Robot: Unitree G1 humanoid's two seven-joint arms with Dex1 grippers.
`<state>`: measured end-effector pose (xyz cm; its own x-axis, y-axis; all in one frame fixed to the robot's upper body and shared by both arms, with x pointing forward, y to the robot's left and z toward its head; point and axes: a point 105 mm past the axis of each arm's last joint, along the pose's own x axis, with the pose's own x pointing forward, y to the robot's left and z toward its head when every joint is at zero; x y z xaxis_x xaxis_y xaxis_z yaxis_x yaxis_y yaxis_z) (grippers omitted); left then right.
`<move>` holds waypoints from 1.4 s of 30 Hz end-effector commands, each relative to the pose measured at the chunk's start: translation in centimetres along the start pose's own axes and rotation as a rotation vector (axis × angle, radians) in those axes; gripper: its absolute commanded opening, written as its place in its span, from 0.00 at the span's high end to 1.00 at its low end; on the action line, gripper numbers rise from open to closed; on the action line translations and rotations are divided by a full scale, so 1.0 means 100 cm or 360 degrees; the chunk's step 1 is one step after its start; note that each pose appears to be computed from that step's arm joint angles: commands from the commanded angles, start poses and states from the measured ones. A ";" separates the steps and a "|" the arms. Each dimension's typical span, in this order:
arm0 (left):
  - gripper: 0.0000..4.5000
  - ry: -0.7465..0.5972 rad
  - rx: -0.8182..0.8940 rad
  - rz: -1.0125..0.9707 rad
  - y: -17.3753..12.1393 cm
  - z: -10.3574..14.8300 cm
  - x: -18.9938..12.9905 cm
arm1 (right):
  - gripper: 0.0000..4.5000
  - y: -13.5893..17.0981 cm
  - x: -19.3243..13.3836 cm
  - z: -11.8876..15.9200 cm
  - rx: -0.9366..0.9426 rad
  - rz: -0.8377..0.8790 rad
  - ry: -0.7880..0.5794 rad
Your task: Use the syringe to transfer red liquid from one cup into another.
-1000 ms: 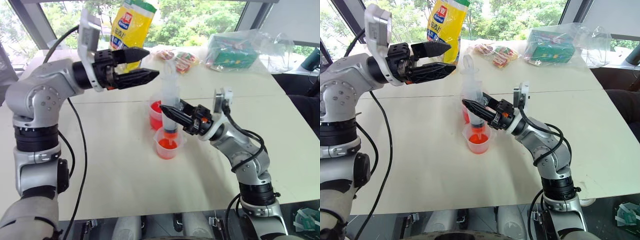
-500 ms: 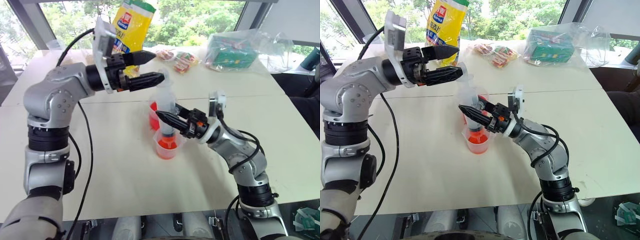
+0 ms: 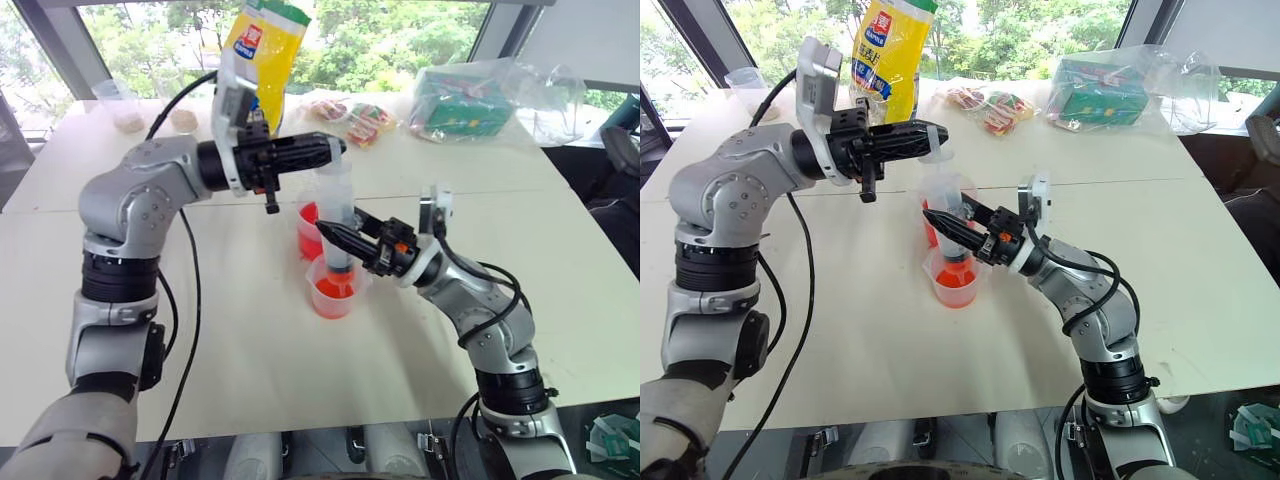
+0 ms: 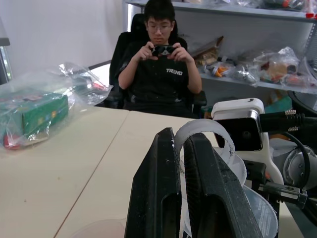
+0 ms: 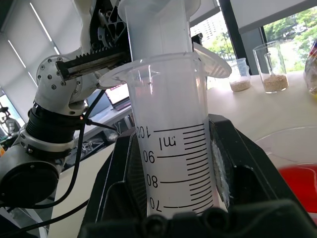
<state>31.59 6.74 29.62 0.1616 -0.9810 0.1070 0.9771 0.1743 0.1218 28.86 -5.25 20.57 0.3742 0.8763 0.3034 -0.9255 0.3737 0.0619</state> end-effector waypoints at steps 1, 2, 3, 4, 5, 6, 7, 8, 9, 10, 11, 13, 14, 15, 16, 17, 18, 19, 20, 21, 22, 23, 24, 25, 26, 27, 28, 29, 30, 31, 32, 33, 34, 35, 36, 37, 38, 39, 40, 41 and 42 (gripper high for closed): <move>0.99 0.0011 0.0032 -0.0072 -0.011 0.001 0.004 | 0.70 0.006 0.007 0.023 -0.0115 0.0068 -0.0107; 0.99 0.0037 0.0043 -0.0073 -0.012 -0.002 0.004 | 0.70 0.006 0.007 0.025 -0.0122 0.0066 -0.0115; 0.99 0.0064 0.0057 -0.0076 -0.013 -0.005 0.005 | 0.70 0.005 0.008 0.027 -0.0130 0.0065 -0.0121; 0.99 0.0082 0.0065 -0.0081 -0.013 -0.008 0.005 | 0.70 0.005 0.008 0.029 -0.0136 0.0064 -0.0127; 0.99 0.0089 0.0066 -0.0085 -0.014 -0.009 0.005 | 0.70 0.005 0.008 0.031 -0.0141 0.0063 -0.0132; 0.99 0.0092 0.0064 -0.0089 -0.015 -0.010 0.005 | 0.70 0.005 0.008 0.033 -0.0145 0.0061 -0.0140; 0.99 0.0099 0.0065 -0.0092 -0.016 -0.011 0.005 | 0.70 0.004 0.008 0.035 -0.0150 0.0059 -0.0147; 0.99 0.0102 0.0065 -0.0092 -0.016 -0.012 0.006 | 0.70 0.004 0.009 0.037 -0.0156 0.0059 -0.0153; 0.99 0.0107 0.0062 -0.0091 -0.017 -0.013 0.006 | 0.70 0.004 0.009 0.039 -0.0163 0.0058 -0.0159; 0.99 0.0111 0.0059 -0.0088 -0.017 -0.014 0.005 | 0.70 0.004 0.009 0.041 -0.0168 0.0057 -0.0164; 0.99 0.0125 0.0061 -0.0087 -0.017 -0.016 0.005 | 0.70 0.004 0.010 0.043 -0.0174 0.0055 -0.0172; 0.99 0.0139 0.0057 -0.0088 -0.018 -0.019 0.005 | 0.70 0.004 0.010 0.047 -0.0179 0.0052 -0.0187; 0.99 0.0142 0.0052 -0.0090 -0.020 -0.020 0.006 | 0.70 0.004 0.010 0.049 -0.0182 0.0051 -0.0192; 0.99 0.0145 0.0050 -0.0094 -0.021 -0.021 0.006 | 0.70 0.004 0.010 0.050 -0.0183 0.0052 -0.0194; 0.99 0.0150 0.0049 -0.0095 -0.022 -0.023 0.007 | 0.70 0.004 0.010 0.052 -0.0185 0.0053 -0.0197; 0.99 0.0153 0.0049 -0.0095 -0.022 -0.024 0.007 | 0.70 0.004 0.010 0.053 -0.0186 0.0053 -0.0198; 0.99 0.0157 0.0047 -0.0092 -0.022 -0.026 0.008 | 0.70 0.004 0.011 0.053 -0.0188 0.0053 -0.0198; 0.99 0.0161 0.0046 -0.0090 -0.022 -0.027 0.008 | 0.70 0.005 0.011 0.054 -0.0189 0.0054 -0.0199; 0.99 0.0164 0.0044 -0.0089 -0.022 -0.029 0.009 | 0.70 0.005 0.011 0.054 -0.0189 0.0055 -0.0199; 0.99 0.0167 0.0040 -0.0090 -0.023 -0.031 0.009 | 0.70 0.005 0.011 0.055 -0.0190 0.0056 -0.0201; 0.99 0.0169 0.0036 -0.0093 -0.024 -0.032 0.010 | 0.70 0.006 0.011 0.056 -0.0189 0.0057 -0.0204; 0.99 0.0170 0.0035 -0.0094 -0.024 -0.033 0.010 | 0.70 0.006 0.011 0.057 -0.0188 0.0057 -0.0206; 0.99 0.0170 0.0034 -0.0095 -0.024 -0.033 0.010 | 0.70 0.006 0.011 0.058 -0.0187 0.0057 -0.0209; 0.99 0.0170 0.0032 -0.0096 -0.024 -0.033 0.010 | 0.70 0.006 0.011 0.060 -0.0183 0.0057 -0.0217; 0.99 0.0170 0.0031 -0.0097 -0.025 -0.033 0.011 | 0.70 0.007 0.011 0.061 -0.0181 0.0057 -0.0222; 0.99 0.0174 0.0033 -0.0093 -0.024 -0.034 0.010 | 0.70 0.007 0.011 0.062 -0.0176 0.0056 -0.0227; 0.99 0.0178 0.0038 -0.0089 -0.023 -0.034 0.010 | 0.70 0.006 0.011 0.062 -0.0172 0.0055 -0.0229; 0.99 0.0182 0.0046 -0.0081 -0.022 -0.034 0.010 | 0.70 0.006 0.011 0.061 -0.0166 0.0053 -0.0225; 0.99 0.0184 0.0054 -0.0072 -0.020 -0.033 0.009 | 0.70 0.006 0.011 0.060 -0.0160 0.0051 -0.0220; 0.99 0.0185 0.0058 -0.0066 -0.019 -0.032 0.009 | 0.70 0.005 0.011 0.060 -0.0156 0.0049 -0.0215; 0.99 0.0171 0.0059 -0.0044 -0.016 -0.029 0.008 | 0.70 0.005 0.011 0.057 -0.0141 0.0048 -0.0205; 0.99 0.0161 0.0058 -0.0029 -0.013 -0.027 0.008 | 0.70 0.005 0.010 0.055 -0.0130 0.0048 -0.0199; 0.92 0.0139 0.0053 -0.0005 -0.010 -0.022 0.007 | 0.70 0.006 0.010 0.053 -0.0113 0.0049 -0.0188; 0.84 0.0118 0.0053 0.0025 -0.005 -0.017 0.005 | 0.70 0.006 0.010 0.049 -0.0090 0.0053 -0.0174; 0.77 0.0105 0.0053 0.0043 -0.003 -0.014 0.004 | 0.70 0.007 0.010 0.047 -0.0076 0.0055 -0.0166; 0.66 0.0099 0.0055 0.0062 0.001 -0.011 0.001 | 0.70 0.008 0.010 0.043 -0.0052 0.0060 -0.0150; 0.56 0.0099 0.0059 0.0080 0.004 -0.009 -0.002 | 0.70 0.009 0.009 0.040 -0.0034 0.0063 -0.0138; 0.45 0.0101 0.0065 0.0097 0.006 -0.006 -0.006 | 0.70 0.010 0.009 0.037 -0.0018 0.0064 -0.0129; 0.35 0.0102 0.0072 0.0111 0.008 -0.003 -0.008 | 0.70 0.010 0.009 0.036 -0.0007 0.0063 -0.0124; 0.24 0.0102 0.0079 0.0128 0.011 -0.001 -0.012 | 0.70 0.010 0.008 0.035 0.0000 0.0060 -0.0122; 0.13 0.0099 0.0084 0.0146 0.013 0.002 -0.016 | 0.70 0.009 0.008 0.034 0.0005 0.0056 -0.0122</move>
<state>32.83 8.20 29.35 0.2721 -0.9603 0.0610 0.9475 0.2785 0.1569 29.13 -5.01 21.49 0.3773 0.8807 0.2864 -0.9261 0.3570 0.1221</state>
